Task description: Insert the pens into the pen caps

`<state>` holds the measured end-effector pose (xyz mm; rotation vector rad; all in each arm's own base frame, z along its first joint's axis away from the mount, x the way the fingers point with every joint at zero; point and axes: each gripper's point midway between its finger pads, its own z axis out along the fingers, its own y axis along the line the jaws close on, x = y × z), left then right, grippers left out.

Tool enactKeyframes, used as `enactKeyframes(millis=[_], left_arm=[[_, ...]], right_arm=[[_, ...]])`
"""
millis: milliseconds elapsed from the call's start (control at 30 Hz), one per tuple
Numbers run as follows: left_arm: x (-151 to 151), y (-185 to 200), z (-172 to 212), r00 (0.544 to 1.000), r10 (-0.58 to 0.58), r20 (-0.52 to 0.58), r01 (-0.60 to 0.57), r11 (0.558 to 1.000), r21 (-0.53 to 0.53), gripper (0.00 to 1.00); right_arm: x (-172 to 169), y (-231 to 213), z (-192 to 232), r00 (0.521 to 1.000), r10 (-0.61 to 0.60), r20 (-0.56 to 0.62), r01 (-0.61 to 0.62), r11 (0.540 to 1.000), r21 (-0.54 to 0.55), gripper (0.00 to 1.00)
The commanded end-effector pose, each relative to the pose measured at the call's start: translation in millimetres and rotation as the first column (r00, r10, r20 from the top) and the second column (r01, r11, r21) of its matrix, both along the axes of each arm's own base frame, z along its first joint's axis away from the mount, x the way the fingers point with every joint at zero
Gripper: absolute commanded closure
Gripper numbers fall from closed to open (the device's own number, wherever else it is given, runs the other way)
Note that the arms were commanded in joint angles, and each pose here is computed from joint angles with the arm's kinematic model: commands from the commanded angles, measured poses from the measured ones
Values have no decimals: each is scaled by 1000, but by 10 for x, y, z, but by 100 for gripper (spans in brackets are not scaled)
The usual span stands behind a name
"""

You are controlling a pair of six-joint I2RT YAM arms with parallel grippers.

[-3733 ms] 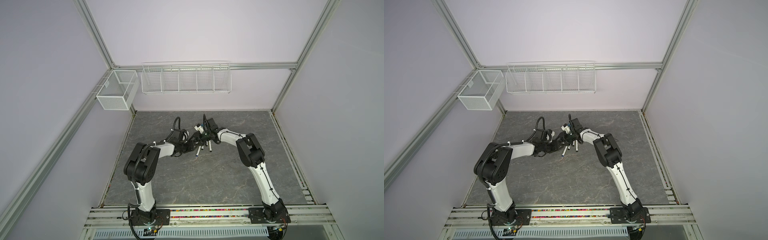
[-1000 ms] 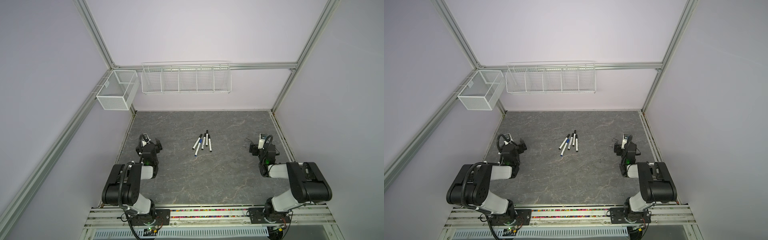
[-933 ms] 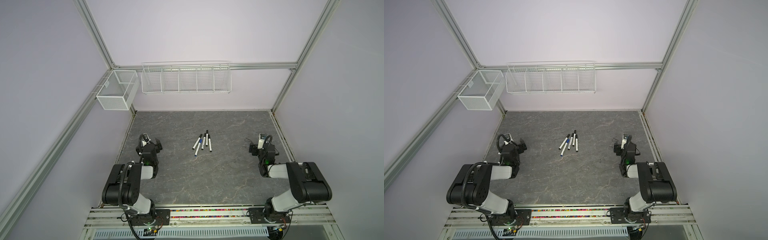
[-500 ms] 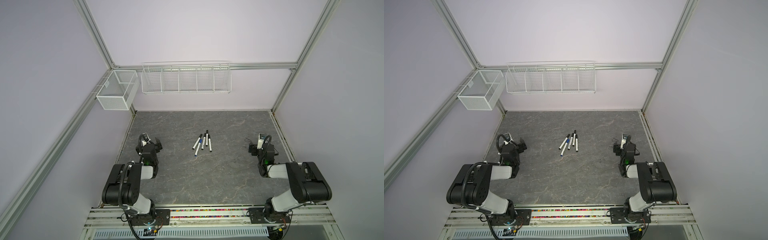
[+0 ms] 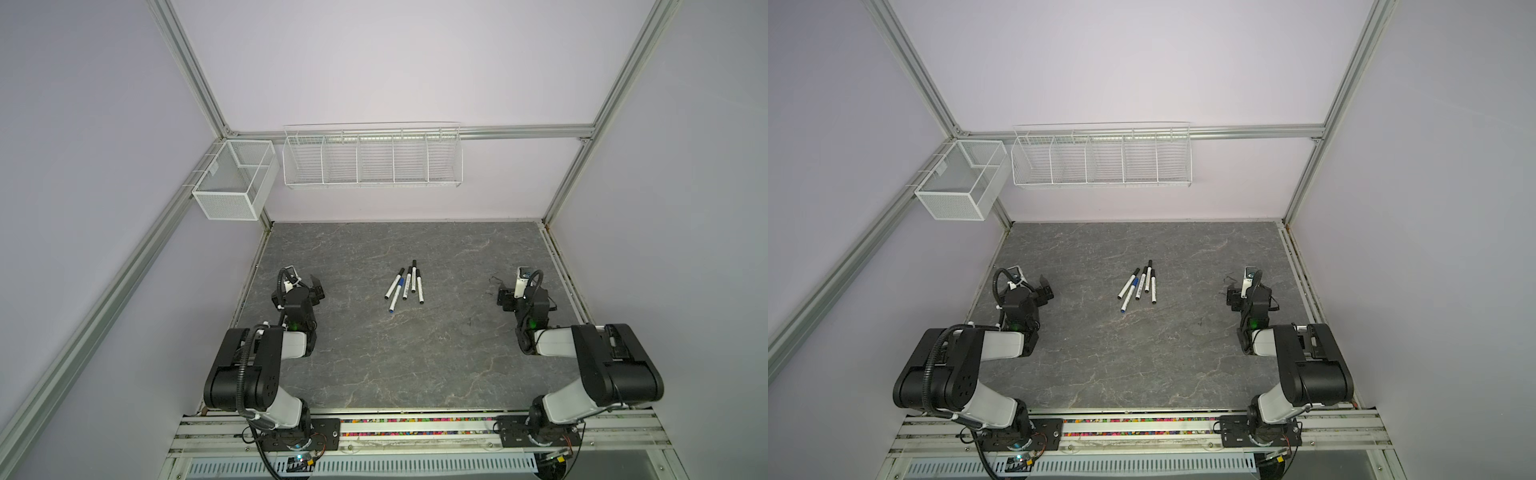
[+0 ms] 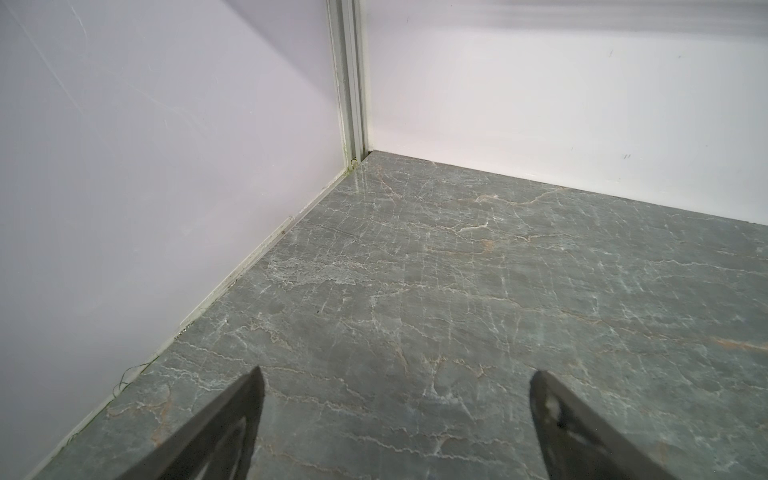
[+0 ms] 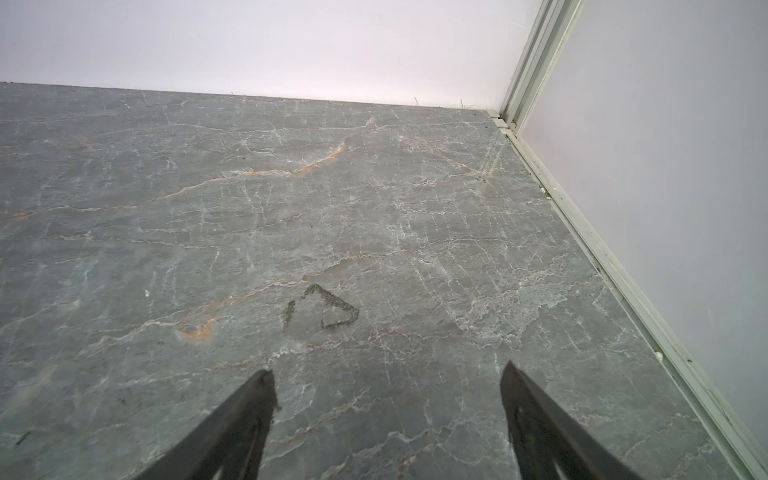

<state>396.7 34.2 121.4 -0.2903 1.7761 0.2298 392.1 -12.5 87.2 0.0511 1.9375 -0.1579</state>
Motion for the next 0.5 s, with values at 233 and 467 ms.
enactKeyframes(millis=[233,467], left_arm=[[-2,-21,-31,1000,-13,-4,13,1000,12,39],[-2,-23,-30,1000,-13,-4,13,1000,12,1]], right_arm=[[-13,-17,65,1000,-8,28,9,1000,-10,12],[-10,-15,72,999,-7,31,8,1000,-10,12]])
